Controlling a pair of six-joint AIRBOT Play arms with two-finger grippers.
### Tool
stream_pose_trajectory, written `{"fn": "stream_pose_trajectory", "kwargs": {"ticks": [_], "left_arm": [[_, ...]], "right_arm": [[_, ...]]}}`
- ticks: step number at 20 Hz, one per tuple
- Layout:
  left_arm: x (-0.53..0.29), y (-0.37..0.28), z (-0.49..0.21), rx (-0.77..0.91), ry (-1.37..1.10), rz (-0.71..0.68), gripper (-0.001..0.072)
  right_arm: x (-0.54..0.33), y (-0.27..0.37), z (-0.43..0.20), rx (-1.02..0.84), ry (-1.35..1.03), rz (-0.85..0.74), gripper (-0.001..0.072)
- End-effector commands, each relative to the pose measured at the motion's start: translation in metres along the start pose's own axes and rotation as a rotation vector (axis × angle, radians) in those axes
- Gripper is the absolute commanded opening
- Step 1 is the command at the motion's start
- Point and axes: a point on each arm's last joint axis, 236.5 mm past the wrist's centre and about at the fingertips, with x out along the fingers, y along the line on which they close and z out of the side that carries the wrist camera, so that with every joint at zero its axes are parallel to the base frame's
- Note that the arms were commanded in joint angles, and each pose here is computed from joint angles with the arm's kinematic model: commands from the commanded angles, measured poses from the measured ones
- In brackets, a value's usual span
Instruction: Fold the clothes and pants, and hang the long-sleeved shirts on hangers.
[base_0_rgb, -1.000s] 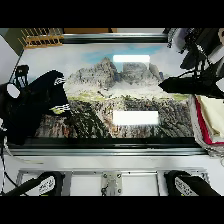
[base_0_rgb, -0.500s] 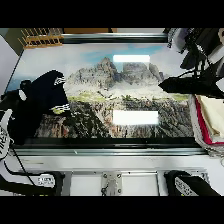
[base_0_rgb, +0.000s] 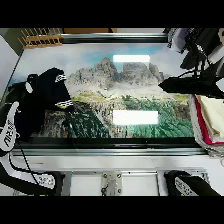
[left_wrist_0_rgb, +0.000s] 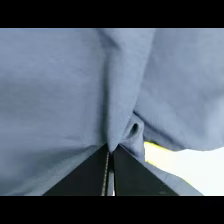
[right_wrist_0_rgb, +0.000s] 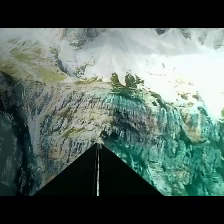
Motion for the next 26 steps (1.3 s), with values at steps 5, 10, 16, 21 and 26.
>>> {"fn": "stream_pose_trajectory", "kwargs": {"ticks": [5,10,16,21,26], "left_arm": [[-0.149,-0.207,0.041,0.345,-0.289,-0.26,0.0004],[-0.202,-0.371,-0.056,0.833,-0.328,-0.419,0.0004],[-0.179,-0.407,-0.121,0.853,-0.157,-0.434,0.0597],[-0.173,-0.356,-0.122,0.187,0.075,-0.607,0.0621],[-0.125,-0.297,-0.205,-0.124,0.279,-0.569,0.0621]], "right_arm": [[0.0,0.0,0.0,0.0,0.001,0.001,0.0004],[0.0,0.018,0.006,0.051,-0.023,0.075,0.0004],[-0.016,-0.004,0.027,0.02,-0.115,0.04,0.0005],[-0.037,-0.037,0.033,0.078,-0.154,-0.022,0.0003],[-0.037,-0.037,0.032,0.078,-0.152,-0.021,0.0002]]}}
